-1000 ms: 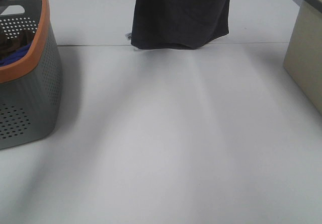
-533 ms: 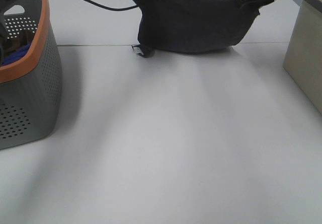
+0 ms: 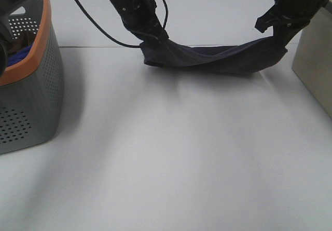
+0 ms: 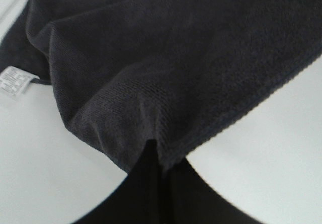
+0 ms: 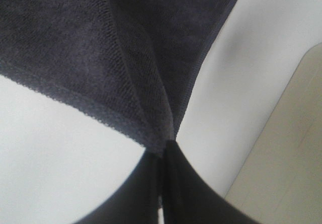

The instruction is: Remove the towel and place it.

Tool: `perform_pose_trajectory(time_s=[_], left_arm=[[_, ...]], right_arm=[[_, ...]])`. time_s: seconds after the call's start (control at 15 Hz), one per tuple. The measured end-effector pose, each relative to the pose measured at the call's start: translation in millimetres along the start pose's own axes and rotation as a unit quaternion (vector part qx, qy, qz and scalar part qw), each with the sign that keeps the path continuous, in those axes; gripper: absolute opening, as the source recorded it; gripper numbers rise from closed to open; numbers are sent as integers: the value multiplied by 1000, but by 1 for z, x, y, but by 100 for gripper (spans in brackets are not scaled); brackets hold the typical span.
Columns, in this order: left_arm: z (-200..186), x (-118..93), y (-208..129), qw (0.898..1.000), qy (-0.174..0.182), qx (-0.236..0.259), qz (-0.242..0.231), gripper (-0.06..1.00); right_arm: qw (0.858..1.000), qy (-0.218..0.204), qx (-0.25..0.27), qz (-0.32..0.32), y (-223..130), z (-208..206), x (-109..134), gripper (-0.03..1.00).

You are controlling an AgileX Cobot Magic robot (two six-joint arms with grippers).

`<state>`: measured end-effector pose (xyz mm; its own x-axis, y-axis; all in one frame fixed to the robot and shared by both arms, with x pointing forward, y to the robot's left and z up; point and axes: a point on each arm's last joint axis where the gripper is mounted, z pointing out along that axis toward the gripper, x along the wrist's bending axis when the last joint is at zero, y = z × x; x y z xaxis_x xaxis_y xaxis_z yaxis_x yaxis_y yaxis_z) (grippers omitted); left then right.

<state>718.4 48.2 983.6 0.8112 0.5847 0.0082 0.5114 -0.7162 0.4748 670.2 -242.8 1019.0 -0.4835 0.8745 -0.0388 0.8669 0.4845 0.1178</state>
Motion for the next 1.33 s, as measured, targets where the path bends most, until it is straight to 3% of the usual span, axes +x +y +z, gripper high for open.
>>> perform_pose_trajectory(time_s=[0.33, 0.47, 0.53, 0.93, 1.33], left_arm=[[11, -4, -6, 999, -29, 15, -41, 0], [13, -10, -15, 997, -37, 41, -54, 0], [8, -16, -33, 994, -42, 86, -58, 0], [4, -74, -67, 980, -93, 174, -24, 0], [19, -83, -91, 970, -111, 216, -28, 0]], right_arm=[[1000, 4, 10, 1, -2, 2, 1, 0], [999, 18, 46, 4, -13, 20, 5, 0], [996, 31, 81, 10, -26, 35, 10, 0], [988, 57, 142, 19, -55, 57, 22, 0], [977, 84, 195, 31, -87, 71, 38, 0]])
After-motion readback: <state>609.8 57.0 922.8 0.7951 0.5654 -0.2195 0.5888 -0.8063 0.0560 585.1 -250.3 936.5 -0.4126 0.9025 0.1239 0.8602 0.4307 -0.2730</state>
